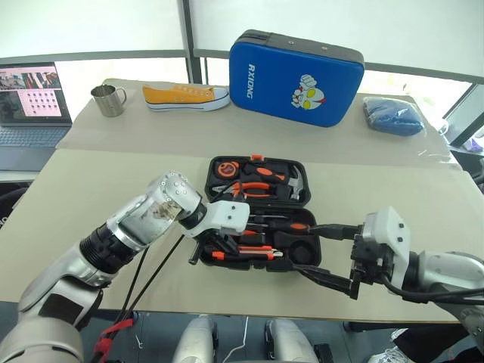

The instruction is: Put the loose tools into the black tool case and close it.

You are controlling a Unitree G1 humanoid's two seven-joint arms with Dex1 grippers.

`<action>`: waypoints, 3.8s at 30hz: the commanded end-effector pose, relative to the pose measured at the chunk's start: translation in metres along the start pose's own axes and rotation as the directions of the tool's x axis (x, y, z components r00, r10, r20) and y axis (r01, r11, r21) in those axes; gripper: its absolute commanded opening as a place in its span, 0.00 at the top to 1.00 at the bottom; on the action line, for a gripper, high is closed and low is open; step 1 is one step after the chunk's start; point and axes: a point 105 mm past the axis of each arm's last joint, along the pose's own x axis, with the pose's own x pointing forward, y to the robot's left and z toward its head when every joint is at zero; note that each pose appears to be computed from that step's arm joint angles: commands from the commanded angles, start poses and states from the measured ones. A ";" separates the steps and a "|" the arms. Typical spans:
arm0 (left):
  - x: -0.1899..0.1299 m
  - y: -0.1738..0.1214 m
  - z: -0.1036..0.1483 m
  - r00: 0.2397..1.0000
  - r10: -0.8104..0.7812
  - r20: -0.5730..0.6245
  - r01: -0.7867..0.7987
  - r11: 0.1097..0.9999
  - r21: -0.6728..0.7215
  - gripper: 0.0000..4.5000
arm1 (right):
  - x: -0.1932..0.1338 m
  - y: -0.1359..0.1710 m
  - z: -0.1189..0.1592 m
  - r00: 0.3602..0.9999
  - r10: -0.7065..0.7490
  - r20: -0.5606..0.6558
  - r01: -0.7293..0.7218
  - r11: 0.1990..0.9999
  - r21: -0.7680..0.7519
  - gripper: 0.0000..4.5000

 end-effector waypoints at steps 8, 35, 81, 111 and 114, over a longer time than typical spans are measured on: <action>0.001 0.016 -0.011 0.993 0.114 -0.038 -0.115 0.993 -0.019 1.00 | -0.005 0.001 0.008 1.000 -0.010 0.009 0.010 0.999 -0.037 0.00; -0.162 -0.002 -0.001 0.753 0.472 0.458 -0.358 0.878 -0.318 0.00 | -0.166 -0.041 -0.061 0.849 -0.446 -0.283 0.499 0.853 0.153 0.00; -0.121 -0.019 0.025 0.823 0.335 0.458 -0.315 0.941 -0.122 0.00 | 0.018 -0.028 -0.030 0.972 0.112 -0.208 -0.137 0.985 -0.107 0.99; -0.113 0.017 -0.056 0.740 0.653 0.164 -0.557 0.731 -0.395 0.00 | 0.003 -0.082 0.003 0.989 -0.105 -0.103 0.101 0.994 -0.035 0.08; -0.108 0.022 -0.083 0.708 0.704 0.055 -0.609 0.648 -0.456 0.00 | -0.006 -0.107 -0.013 0.970 -0.208 -0.128 0.206 0.978 -0.028 0.29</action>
